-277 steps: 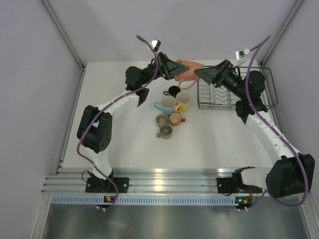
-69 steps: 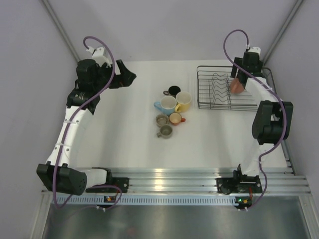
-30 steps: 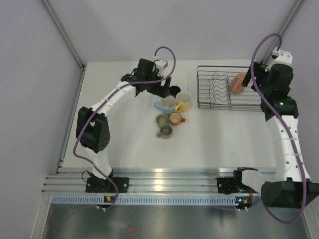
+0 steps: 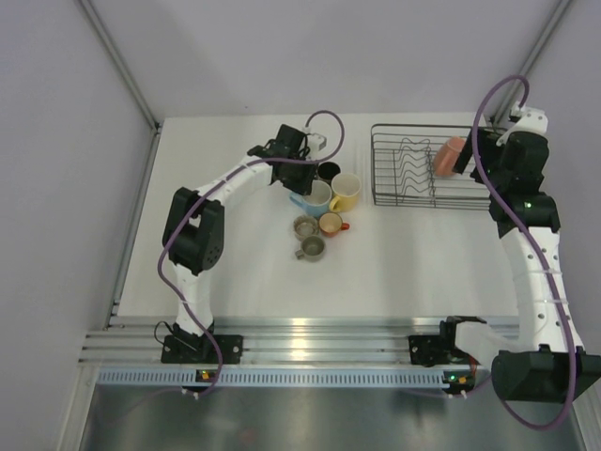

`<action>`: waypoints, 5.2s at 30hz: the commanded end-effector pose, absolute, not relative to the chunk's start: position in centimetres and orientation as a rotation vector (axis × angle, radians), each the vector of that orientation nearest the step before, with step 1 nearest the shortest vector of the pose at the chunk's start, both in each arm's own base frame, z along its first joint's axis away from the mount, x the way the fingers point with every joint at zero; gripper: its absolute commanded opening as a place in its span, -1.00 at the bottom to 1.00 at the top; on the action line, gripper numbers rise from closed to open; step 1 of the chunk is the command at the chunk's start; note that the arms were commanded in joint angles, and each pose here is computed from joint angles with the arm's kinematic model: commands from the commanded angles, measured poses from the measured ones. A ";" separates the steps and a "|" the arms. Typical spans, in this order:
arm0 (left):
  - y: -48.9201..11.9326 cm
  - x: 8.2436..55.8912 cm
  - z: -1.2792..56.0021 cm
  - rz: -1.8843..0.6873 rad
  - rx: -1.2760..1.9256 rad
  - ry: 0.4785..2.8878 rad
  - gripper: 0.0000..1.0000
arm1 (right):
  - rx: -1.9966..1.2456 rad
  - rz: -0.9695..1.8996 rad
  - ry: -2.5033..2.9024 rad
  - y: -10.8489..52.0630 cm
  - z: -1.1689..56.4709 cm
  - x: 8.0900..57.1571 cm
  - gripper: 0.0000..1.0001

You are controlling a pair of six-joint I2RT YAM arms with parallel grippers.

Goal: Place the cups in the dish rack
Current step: Grab a cup with the left arm, then pass the cup from the left arm to the right

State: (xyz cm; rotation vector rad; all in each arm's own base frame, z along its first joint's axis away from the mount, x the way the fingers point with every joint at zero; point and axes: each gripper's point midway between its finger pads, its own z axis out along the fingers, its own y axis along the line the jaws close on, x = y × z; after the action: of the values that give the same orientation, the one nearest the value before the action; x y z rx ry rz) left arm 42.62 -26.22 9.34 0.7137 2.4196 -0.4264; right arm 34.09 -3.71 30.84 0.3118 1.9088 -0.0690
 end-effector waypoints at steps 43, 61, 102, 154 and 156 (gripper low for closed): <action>-25.3 42.9 38.1 -0.741 0.404 1.918 -1.00 | 0.296 0.051 1.843 -2.4 32.7 34.6 0.99; -28.8 37.0 47.3 -1.788 0.378 1.424 -1.00 | 0.101 0.978 1.478 10.3 39.2 34.7 0.99; -35.8 34.7 47.0 -2.106 0.224 1.536 -1.00 | -0.187 1.332 1.288 22.1 47.5 32.9 0.99; -36.3 35.3 46.9 -2.159 0.150 1.562 -1.00 | -0.177 1.283 1.408 21.8 44.0 34.8 -0.74; -36.4 35.6 46.7 -2.165 0.122 1.566 -1.00 | -0.188 1.289 1.418 22.0 43.5 34.8 -0.41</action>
State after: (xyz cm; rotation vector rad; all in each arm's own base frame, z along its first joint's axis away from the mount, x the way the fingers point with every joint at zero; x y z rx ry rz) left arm 37.14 -36.96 41.36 0.0660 1.7430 -2.1108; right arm 34.51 21.74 43.74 -0.1318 1.4269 1.3074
